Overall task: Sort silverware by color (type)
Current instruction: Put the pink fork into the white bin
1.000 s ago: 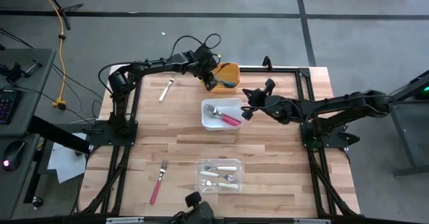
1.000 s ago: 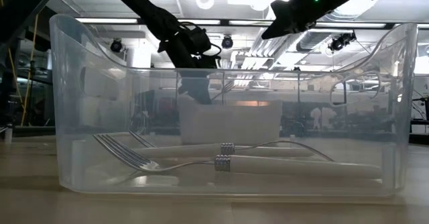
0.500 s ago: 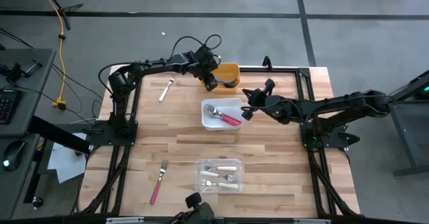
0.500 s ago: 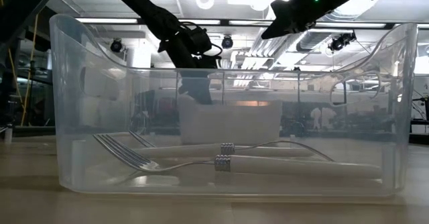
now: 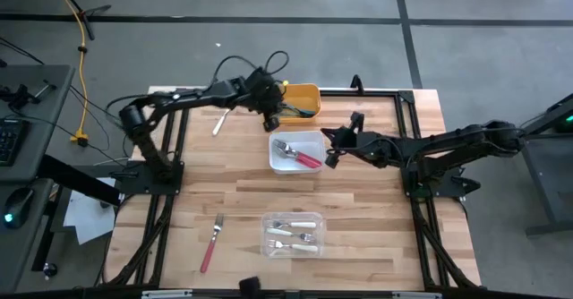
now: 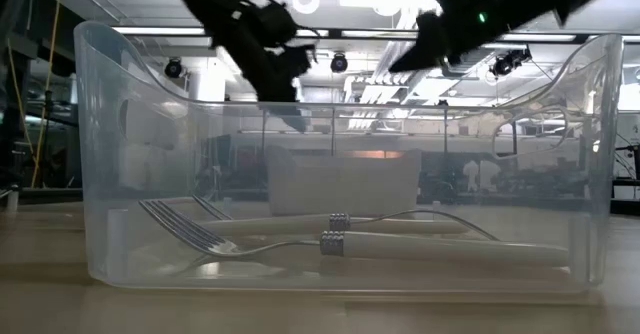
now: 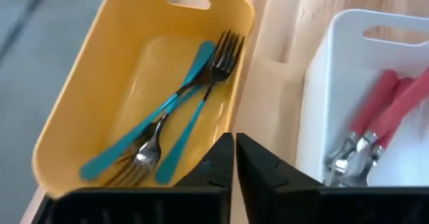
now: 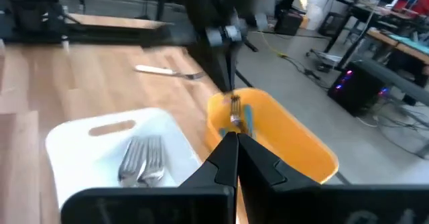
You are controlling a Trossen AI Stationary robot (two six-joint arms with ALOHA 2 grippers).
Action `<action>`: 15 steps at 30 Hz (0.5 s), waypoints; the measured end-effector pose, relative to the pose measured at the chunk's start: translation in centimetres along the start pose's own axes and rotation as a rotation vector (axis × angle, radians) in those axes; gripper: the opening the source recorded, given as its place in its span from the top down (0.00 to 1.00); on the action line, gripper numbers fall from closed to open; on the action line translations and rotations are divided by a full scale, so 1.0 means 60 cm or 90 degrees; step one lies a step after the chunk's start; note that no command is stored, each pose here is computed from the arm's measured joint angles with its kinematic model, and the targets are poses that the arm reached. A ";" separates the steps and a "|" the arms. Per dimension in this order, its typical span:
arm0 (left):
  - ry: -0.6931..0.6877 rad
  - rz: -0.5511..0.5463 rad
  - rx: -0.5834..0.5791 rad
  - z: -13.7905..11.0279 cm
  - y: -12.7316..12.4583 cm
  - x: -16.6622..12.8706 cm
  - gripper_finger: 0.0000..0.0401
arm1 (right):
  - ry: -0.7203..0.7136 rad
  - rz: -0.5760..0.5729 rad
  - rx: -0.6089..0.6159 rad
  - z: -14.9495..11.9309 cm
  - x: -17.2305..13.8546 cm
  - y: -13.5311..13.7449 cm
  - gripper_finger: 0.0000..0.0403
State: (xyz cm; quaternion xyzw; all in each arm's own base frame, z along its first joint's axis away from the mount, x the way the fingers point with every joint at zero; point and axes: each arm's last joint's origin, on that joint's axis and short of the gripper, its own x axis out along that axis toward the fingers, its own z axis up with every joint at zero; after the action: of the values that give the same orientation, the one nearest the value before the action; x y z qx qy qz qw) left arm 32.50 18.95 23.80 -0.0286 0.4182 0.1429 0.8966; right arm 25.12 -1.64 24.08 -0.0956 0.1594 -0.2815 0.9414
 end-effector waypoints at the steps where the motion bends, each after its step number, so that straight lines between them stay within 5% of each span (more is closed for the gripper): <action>1: -0.012 0.010 0.000 -0.011 -0.008 -0.010 0.99 | -0.004 0.001 0.004 -0.014 0.000 0.001 1.00; 8: -0.026 0.063 0.004 -0.114 -0.086 -0.078 0.99 | -0.047 0.013 0.044 -0.085 -0.016 0.008 1.00; 15: -0.075 -0.010 -0.042 -0.176 -0.190 -0.156 1.00 | -0.068 0.056 0.042 -0.085 -0.034 0.032 1.00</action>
State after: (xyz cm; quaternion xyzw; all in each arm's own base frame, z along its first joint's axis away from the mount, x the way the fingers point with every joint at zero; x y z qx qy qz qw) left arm 22.13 4.07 23.29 -0.0532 0.3597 0.1511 0.9192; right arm 22.66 0.64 19.35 -0.0722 0.1038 -0.2394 0.9626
